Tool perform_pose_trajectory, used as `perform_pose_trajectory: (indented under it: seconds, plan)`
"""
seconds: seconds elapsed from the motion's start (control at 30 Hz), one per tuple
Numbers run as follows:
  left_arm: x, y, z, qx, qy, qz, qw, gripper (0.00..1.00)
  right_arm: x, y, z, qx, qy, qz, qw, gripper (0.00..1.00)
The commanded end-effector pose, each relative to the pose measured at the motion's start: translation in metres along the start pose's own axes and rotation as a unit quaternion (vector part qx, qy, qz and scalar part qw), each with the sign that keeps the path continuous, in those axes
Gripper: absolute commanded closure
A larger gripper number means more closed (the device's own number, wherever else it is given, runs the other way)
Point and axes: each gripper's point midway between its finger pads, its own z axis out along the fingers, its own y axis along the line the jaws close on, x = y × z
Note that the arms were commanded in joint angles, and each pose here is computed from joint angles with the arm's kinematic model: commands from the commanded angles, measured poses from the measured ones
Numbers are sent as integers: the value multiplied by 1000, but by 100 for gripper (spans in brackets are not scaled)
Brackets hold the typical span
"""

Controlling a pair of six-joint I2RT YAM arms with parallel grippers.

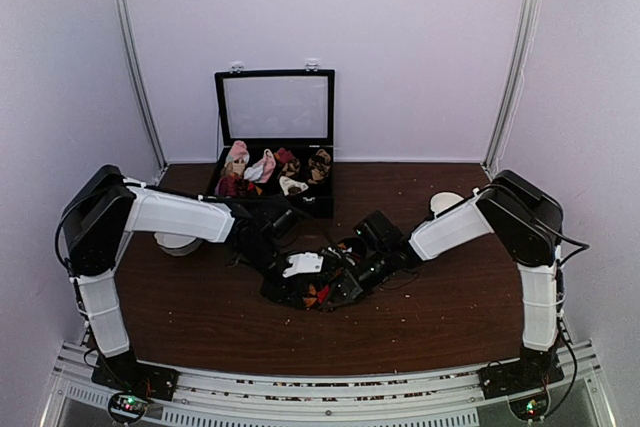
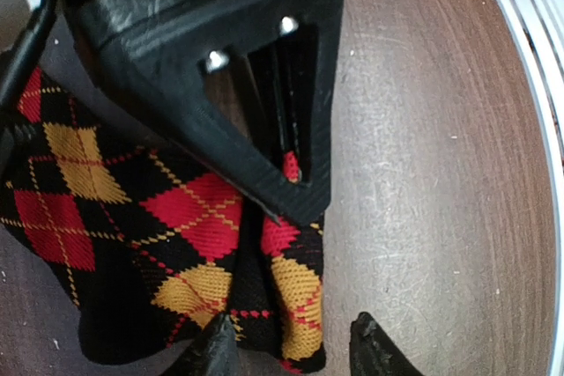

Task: Roll the socks
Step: Roll the sock at the center of the board.

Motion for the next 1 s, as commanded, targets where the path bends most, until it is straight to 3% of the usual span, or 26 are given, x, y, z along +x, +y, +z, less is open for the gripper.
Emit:
perform_pose_trajectory:
  seconds: [0.0, 0.07, 0.27, 0.63, 0.73, 0.77, 0.87, 0.97]
  plan:
    - [-12, 10, 0, -16, -15, 7, 1000, 53, 81, -65, 5, 109, 94, 133, 981, 100]
    - [-14, 12, 0, -22, -16, 7, 1000, 54, 80, -64, 5, 108, 93, 133, 981, 100]
    - [-22, 10, 6, -6, -28, -6, 1000, 73, 69, -62, 5, 108, 83, 131, 982, 100]
    - [-8, -1, 20, 24, -16, -35, 999, 74, 48, -56, 7, 100, 44, 128, 986, 100]
    - [-6, 1, 23, 32, -15, -56, 998, 100, 37, -54, 2, 105, 15, 115, 988, 100]
    - [-5, 1, 23, 42, -16, -73, 996, 100, 34, -52, 0, 108, 4, 106, 988, 100]
    - [-1, 5, 24, 77, -27, -132, 988, 100, 27, -53, -13, 138, -38, 84, 986, 79]
    - [6, 6, 24, 105, -29, -175, 979, 100, 24, -57, -24, 166, -72, 77, 981, 70]
